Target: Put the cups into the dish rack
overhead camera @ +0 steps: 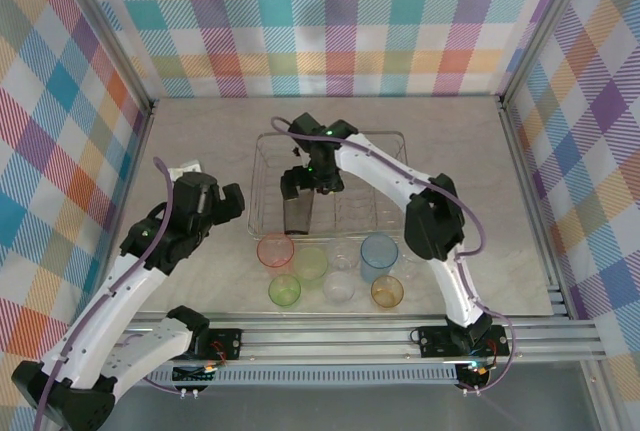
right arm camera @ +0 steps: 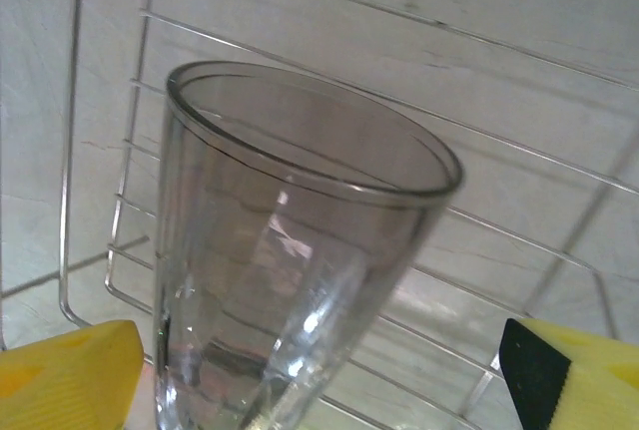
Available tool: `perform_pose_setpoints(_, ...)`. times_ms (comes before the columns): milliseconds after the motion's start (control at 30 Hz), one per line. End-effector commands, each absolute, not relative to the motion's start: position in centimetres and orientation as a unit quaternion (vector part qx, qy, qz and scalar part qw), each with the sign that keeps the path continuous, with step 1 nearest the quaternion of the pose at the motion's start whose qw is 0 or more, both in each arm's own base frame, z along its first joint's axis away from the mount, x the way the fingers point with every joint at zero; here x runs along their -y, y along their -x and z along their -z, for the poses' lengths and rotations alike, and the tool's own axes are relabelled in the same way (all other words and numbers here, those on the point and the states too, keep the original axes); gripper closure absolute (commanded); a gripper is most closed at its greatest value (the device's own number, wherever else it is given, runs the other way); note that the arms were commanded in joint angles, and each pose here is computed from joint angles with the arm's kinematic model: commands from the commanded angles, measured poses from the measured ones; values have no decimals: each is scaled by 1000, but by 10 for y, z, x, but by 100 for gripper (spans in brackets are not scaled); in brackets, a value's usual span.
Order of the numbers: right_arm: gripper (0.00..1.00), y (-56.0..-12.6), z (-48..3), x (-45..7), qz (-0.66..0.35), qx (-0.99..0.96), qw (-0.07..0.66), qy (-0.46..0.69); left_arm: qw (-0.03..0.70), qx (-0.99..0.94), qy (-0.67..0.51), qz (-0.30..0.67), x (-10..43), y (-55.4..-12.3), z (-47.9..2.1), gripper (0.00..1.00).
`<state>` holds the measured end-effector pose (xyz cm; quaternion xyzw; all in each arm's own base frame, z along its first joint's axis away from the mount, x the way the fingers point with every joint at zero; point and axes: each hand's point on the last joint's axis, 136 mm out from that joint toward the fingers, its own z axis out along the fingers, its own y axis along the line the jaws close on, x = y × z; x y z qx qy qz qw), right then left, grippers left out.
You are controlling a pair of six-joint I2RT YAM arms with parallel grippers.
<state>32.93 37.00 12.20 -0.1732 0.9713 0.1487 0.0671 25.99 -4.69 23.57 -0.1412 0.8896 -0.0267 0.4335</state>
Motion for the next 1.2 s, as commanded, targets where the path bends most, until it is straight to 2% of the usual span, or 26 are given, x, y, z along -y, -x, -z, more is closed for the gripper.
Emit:
perform_pose_setpoints(0,6,-321,-114,-378,-130,-977,44,163,451,-881,144,17,40,-259,-239,0)
perform_pose_setpoints(167,6,-325,-92,-391,-117,-979,32,161,446,-885,132,18,42,-258,-236,0)
perform_pose_setpoints(633,13,-332,-64,-404,-124,-982,10,144,446,-889,98,29,50,-257,-229,0)
perform_pose_setpoints(767,21,-342,-74,-405,-140,-980,27,136,454,-886,89,46,57,-261,-229,0)
perform_pose_setpoints(933,43,-359,-116,-407,-206,-969,64,119,479,-870,40,106,81,-264,-227,0)
perform_pose_setpoints(1167,50,-367,-178,-404,-329,-937,76,88,526,-826,-52,198,118,-253,-243,0)
